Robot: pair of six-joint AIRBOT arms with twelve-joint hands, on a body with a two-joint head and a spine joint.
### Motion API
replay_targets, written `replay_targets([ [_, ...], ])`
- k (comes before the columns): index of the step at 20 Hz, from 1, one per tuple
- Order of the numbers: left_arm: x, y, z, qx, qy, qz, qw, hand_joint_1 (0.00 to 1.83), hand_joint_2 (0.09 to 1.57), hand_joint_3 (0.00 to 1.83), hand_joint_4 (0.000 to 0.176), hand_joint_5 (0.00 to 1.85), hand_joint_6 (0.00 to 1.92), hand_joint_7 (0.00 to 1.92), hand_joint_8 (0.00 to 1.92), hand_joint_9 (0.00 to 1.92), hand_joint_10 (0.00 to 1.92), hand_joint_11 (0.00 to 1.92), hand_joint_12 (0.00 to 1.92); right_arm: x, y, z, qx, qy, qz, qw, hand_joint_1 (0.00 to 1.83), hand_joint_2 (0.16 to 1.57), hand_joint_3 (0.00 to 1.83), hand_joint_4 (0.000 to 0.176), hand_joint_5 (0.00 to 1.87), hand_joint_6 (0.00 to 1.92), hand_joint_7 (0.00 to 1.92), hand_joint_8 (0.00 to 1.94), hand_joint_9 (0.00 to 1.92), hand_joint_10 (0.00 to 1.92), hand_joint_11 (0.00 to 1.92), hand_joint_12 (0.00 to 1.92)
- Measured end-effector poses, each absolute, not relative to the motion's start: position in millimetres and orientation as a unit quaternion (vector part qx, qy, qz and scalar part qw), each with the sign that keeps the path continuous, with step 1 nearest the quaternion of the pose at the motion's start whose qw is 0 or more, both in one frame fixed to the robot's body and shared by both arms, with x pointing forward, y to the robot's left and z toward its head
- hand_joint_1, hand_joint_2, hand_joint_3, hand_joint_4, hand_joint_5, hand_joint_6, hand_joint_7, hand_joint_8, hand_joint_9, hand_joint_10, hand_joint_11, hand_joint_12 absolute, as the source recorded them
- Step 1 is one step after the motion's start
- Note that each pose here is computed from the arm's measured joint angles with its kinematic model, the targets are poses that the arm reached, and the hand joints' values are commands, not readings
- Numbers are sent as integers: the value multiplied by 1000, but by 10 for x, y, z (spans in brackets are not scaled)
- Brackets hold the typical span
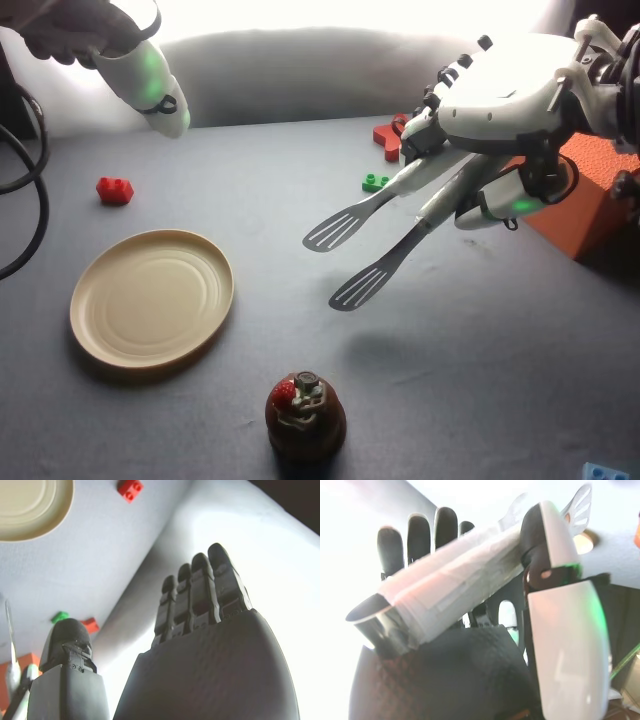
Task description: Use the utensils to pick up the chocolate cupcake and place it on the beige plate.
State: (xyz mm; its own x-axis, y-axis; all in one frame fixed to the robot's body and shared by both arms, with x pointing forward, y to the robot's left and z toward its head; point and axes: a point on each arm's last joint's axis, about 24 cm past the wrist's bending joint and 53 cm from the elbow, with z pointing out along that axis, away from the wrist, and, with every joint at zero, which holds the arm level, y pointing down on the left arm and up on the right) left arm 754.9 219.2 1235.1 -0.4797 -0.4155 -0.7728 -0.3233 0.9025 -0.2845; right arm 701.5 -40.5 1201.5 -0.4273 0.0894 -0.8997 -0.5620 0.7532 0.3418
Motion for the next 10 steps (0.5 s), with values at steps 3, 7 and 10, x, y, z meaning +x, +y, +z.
replay_targets([
  [3, 7548, 2195, 12350, -215, 859, -49, 462, 274, 1103, 0, 0, 86, 2, 95, 3, 113, 2, 0, 318, 6999, -459, 12120, -133, 784, 328, 510, 917, 1189, 0, 0, 562, 552, 502, 913, 355, 1292, 225, 1658],
  [7, 7548, 2191, 12349, -215, 859, -50, 462, 260, 1102, 0, 0, 87, 2, 94, 6, 102, 6, 0, 282, 6940, -447, 12369, -118, 774, 351, 513, 909, 1171, 0, 0, 579, 556, 515, 929, 376, 1303, 259, 1658],
  [10, 7548, 2197, 12351, -215, 859, -49, 463, 271, 1101, 0, 0, 91, 1, 103, 2, 113, 3, 0, 314, 6766, -388, 12471, -127, 769, 362, 511, 906, 1179, 2, 0, 588, 533, 491, 972, 362, 1305, 254, 1646],
])
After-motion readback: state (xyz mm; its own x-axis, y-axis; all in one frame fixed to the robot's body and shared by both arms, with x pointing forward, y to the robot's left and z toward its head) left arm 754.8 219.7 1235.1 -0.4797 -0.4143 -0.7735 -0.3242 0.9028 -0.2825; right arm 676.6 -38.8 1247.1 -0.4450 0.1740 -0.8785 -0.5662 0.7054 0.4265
